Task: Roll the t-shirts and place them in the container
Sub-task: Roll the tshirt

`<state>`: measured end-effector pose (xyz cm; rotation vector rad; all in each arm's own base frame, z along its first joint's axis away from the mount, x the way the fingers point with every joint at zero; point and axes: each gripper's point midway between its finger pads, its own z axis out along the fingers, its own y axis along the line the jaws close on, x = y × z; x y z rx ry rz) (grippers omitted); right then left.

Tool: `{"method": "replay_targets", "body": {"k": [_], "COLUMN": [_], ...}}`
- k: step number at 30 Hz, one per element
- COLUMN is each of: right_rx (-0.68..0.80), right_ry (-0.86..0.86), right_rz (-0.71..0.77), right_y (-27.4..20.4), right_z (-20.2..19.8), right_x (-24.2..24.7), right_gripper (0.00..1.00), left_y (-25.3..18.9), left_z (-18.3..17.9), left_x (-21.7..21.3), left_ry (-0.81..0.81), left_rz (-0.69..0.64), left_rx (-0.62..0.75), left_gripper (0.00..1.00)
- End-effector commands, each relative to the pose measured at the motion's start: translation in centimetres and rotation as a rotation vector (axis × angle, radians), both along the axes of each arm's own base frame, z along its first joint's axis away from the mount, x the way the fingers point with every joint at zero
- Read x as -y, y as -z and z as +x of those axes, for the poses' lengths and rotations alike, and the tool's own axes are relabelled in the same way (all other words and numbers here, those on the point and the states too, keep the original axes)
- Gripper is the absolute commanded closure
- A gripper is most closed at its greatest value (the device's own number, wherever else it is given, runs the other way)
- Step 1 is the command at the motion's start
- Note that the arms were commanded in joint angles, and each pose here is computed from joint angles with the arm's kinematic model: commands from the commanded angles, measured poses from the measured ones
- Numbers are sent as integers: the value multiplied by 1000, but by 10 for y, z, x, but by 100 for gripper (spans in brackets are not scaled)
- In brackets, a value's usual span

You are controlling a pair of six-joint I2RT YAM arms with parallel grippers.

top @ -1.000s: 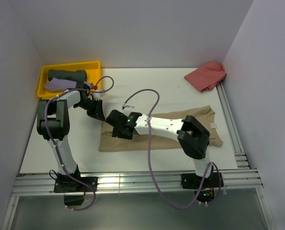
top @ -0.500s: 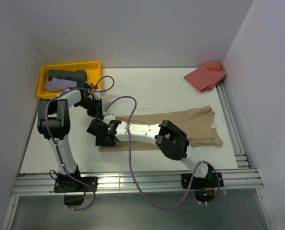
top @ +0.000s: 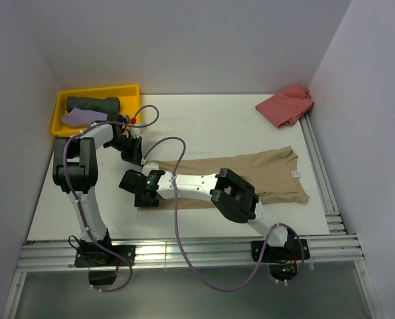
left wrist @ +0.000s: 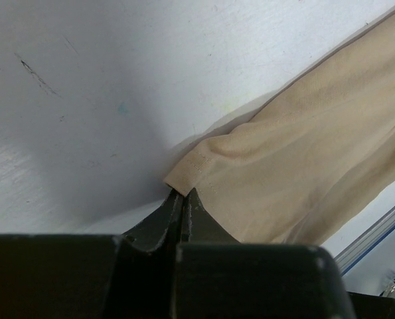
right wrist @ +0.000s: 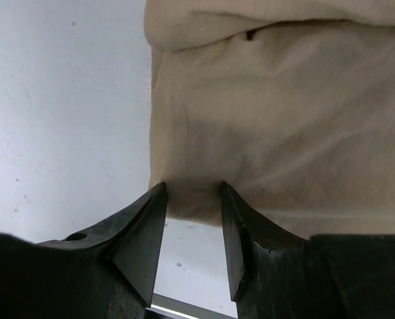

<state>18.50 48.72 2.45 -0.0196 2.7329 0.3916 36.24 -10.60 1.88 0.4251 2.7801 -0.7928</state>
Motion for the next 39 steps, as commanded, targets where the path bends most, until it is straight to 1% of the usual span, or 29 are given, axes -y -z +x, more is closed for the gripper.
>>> {"method": "replay_targets", "body": {"k": [1,4,9,11,15,16,18,19,21,23,28,30,32,33,36,37,38,39], "right_rx": [27,47,96,116,124,124,120,117,115,111,98,92,83,80,75,75,74,76], "right_ry": [1,8,14,13,0,-4,-10,-14,-15,-23,-32,-34,-34,-32,-32,-30,-29,-32], "right_rz": [-26,-51,-49,-46,-57,-65,-67,-72,-69,-68,-88,-92,-103,-106,-116,-118,-114,-109], "right_y": [-8,-13,-29,-36,-37,-36,-34,-31,-30,-26,-16,-14,-9,-7,-4,-4,-4,-6], "right_z": [-5,-4,1,2,1,0,-2,-4,-5,-6,-8,-9,-11,-11,-12,-12,-12,-12], "right_x": [-1,1,-4,-7,-10,-10,-13,-14,-16,-18,-21,-21,-20,-19,-17,-16,-17,-17], "right_gripper": [54,54,51,51,51,51,51,51,52,53,54,57,58,62,71,73,75,79], "left_y": [4,4,2,-1,-4,-6,-9,-10,-13,-13,-7,-4,-2,0,3,2,3,1], "left_z": [11,11,12,12,14,15,15,16,16,16,14,13,11,11,10,10,10,11], "left_x": [-2,-3,-3,-3,-3,-3,-2,-2,-1,-1,1,1,2,2,4,3,3,3], "left_ry": [10,8,9,12,9,10,9,9,8,10,15,15,14,14,13,14,11,11], "left_rz": [45,48,48,46,46,47,45,43,38,35,23,22,16,15,12,13,14,17], "left_rx": [36,38,44,50,58,64,70,73,75,75,52,49,41,37,26,30,27,33], "left_gripper": [97,96,92,88,78,73,68,64,60,59,60,61,64,66,76,84,87,93]}}
